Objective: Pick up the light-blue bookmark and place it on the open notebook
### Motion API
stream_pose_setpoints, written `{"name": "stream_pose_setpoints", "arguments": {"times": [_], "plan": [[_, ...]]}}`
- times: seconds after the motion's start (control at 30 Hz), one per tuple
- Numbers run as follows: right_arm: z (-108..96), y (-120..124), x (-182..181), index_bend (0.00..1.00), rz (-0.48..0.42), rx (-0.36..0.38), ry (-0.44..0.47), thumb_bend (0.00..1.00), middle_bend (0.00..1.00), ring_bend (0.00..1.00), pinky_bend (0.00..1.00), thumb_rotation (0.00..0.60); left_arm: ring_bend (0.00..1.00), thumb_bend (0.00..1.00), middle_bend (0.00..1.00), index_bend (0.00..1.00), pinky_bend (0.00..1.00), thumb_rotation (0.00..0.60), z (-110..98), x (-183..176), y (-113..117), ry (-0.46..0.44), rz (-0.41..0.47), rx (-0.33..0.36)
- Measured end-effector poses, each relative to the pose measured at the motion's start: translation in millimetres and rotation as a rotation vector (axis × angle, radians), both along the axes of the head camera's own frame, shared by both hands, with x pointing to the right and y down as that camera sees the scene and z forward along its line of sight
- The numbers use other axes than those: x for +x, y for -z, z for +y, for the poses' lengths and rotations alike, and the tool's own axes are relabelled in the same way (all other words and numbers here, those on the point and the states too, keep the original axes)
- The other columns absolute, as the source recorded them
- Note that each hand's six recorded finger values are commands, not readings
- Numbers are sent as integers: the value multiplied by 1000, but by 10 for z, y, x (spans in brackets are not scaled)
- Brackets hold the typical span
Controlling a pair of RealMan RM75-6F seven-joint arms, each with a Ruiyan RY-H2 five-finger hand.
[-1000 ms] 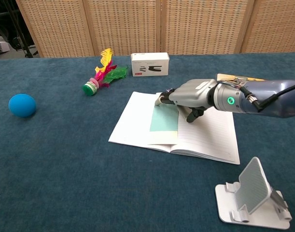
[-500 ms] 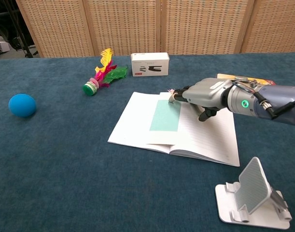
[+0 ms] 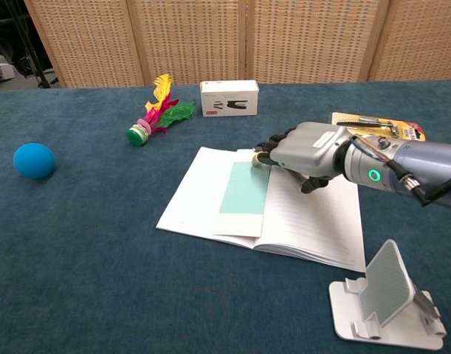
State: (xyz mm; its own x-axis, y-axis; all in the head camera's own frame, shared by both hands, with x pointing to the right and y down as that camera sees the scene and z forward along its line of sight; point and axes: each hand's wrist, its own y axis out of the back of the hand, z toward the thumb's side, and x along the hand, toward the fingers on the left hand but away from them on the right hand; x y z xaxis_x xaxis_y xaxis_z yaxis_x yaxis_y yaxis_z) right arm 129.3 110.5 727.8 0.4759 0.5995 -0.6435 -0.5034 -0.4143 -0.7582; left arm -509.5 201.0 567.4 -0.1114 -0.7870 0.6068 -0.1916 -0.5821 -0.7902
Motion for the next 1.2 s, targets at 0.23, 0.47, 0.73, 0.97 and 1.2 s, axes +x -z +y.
{"name": "stream_pose_setpoints", "arguments": {"times": [0.23,0.47,0.73,0.97,1.2], "plan": [[-76,100,-129,100,-32,40,14,1000,44,0,124,600,0,0,0,0,0,600,-1,-11,12,3,4,4],[-213,342,-256,158,-125,23,-8,1000,102,0,123,600,0,0,0,0,0,600,-4,-15,12,4,5,2],[-106,439,-377,287,-175,-171,8,1000,225,19,123,600,0,0,0,0,0,600,-8,-18,-5,3,1,-2],[44,256,-464,302,-131,-262,63,1000,240,36,124,600,0,0,0,0,0,600,-19,-43,-13,17,-4,-2],[38,189,-483,302,-118,-276,69,1000,240,40,124,600,0,0,0,0,0,600,-35,-66,-41,27,-8,-12]]}}
